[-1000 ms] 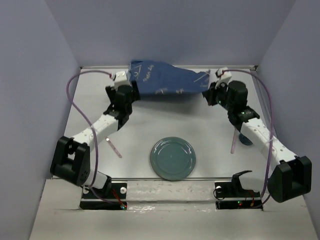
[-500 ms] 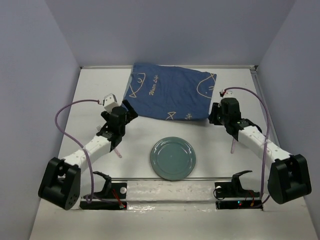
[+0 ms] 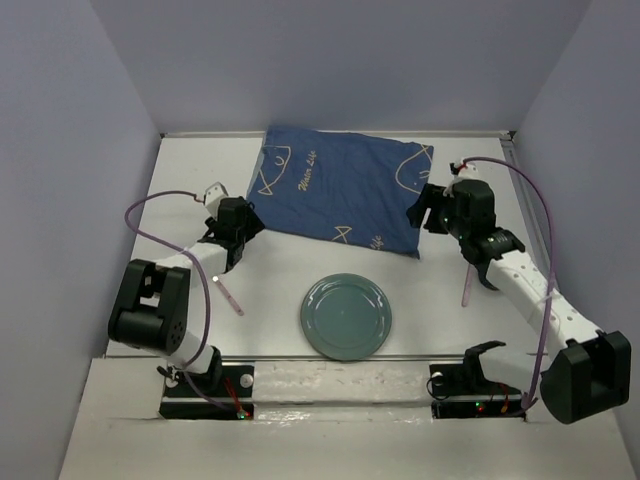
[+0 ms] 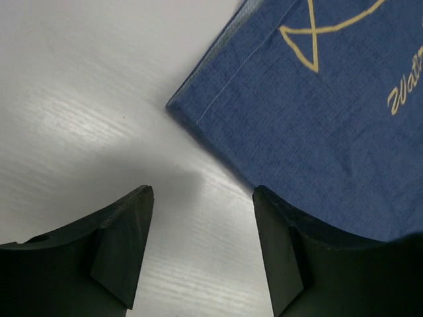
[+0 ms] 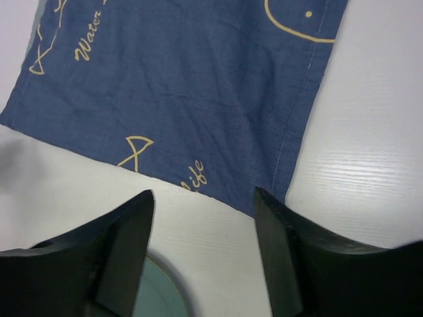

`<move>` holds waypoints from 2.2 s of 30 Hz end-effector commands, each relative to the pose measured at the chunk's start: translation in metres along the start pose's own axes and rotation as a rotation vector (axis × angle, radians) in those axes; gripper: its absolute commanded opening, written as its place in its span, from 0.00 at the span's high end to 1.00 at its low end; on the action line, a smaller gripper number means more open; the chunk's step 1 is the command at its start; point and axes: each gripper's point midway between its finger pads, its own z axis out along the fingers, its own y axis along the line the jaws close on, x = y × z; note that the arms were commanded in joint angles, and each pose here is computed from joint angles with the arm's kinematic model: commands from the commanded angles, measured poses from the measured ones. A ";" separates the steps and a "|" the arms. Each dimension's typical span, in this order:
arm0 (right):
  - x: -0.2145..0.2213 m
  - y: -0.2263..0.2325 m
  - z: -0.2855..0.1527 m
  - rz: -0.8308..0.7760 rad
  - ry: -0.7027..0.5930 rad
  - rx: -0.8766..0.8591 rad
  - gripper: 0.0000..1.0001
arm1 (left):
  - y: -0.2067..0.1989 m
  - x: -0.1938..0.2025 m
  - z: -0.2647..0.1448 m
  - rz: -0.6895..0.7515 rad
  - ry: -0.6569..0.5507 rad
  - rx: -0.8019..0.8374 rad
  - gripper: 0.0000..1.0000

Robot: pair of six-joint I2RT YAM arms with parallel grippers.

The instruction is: Set the dinner table for one person

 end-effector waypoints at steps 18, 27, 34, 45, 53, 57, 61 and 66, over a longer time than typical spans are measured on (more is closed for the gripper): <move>0.072 -0.066 0.092 0.258 0.209 0.138 0.18 | -0.009 -0.033 0.028 -0.110 -0.064 0.040 1.00; 0.075 -0.070 0.101 0.251 0.208 0.143 0.20 | -0.017 -0.038 0.029 -0.117 -0.077 0.071 0.36; 0.081 -0.081 0.114 0.265 0.236 0.164 0.32 | -0.020 -0.022 0.056 -0.112 0.002 0.087 0.49; 0.080 -0.088 0.130 0.265 0.240 0.198 1.00 | -0.003 -0.025 0.029 -0.186 -0.047 0.104 1.00; 0.062 -0.111 0.117 0.221 0.182 0.308 1.00 | 0.031 0.019 -0.024 -0.187 -0.021 0.127 1.00; 0.074 -0.111 0.108 0.234 0.203 0.307 1.00 | 0.033 0.029 -0.046 -0.190 -0.012 0.180 1.00; 0.092 -0.112 0.092 0.242 0.220 0.305 1.00 | 0.030 0.031 -0.063 -0.191 -0.019 0.227 1.00; 0.092 -0.112 0.069 0.257 0.184 0.311 1.00 | 0.030 0.039 -0.068 -0.175 0.007 0.240 1.00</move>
